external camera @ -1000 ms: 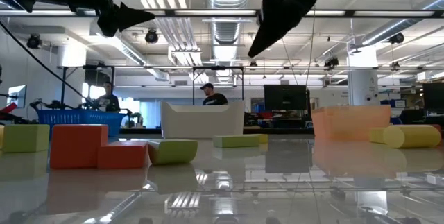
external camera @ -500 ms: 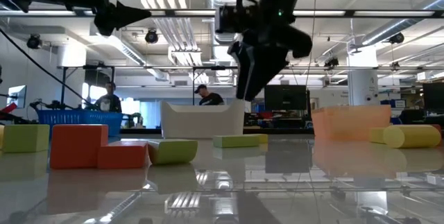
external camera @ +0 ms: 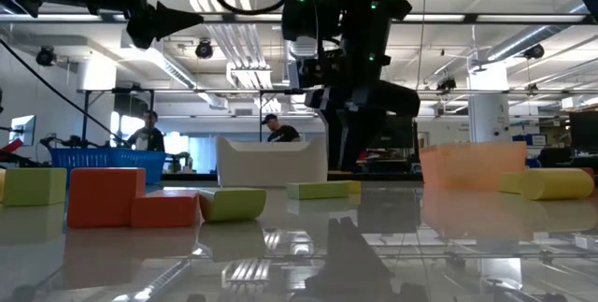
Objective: Sort & place blocks by color
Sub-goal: Put the top center yellow block into the white bin
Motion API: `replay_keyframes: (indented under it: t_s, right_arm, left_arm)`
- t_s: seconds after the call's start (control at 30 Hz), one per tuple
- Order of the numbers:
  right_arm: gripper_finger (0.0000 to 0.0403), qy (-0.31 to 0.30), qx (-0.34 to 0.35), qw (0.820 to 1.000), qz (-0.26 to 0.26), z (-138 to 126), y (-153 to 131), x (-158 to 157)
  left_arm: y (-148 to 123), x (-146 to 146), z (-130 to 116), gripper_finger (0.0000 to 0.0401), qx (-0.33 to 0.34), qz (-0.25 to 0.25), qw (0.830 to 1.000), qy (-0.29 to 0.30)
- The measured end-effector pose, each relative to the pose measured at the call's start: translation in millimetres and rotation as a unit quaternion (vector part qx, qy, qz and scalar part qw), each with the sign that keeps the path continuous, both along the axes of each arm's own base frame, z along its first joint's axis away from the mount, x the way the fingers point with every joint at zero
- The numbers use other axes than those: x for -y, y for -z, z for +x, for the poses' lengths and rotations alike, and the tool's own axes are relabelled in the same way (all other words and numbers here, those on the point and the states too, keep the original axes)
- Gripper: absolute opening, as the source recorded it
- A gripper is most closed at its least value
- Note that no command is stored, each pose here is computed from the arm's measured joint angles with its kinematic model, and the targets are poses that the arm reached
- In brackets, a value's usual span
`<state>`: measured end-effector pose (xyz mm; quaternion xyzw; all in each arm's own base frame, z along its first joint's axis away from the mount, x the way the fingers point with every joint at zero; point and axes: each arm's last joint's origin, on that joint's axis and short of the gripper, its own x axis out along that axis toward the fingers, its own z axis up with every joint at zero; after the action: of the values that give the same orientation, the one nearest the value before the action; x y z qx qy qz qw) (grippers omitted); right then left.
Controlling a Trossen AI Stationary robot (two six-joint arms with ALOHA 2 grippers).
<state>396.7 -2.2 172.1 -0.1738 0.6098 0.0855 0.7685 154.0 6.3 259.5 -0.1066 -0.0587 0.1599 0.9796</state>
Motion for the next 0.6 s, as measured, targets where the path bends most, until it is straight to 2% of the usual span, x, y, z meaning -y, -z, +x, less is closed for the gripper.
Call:
replay_keyframes:
  t_s: [0.43, 0.6]
  right_arm:
    - [0.0162, -0.014, -0.034, 0.999, -0.004, 3, 24, 4]
    - [0.0151, -0.02, -0.038, 0.999, -0.004, 4, 27, 5]
  left_arm:
    - [2, 0, 1, 0.0366, -0.004, -0.001, 1.0, 0.0]
    - [2, 0, 1, 0.0366, -0.005, -0.001, 1.0, 0.0]
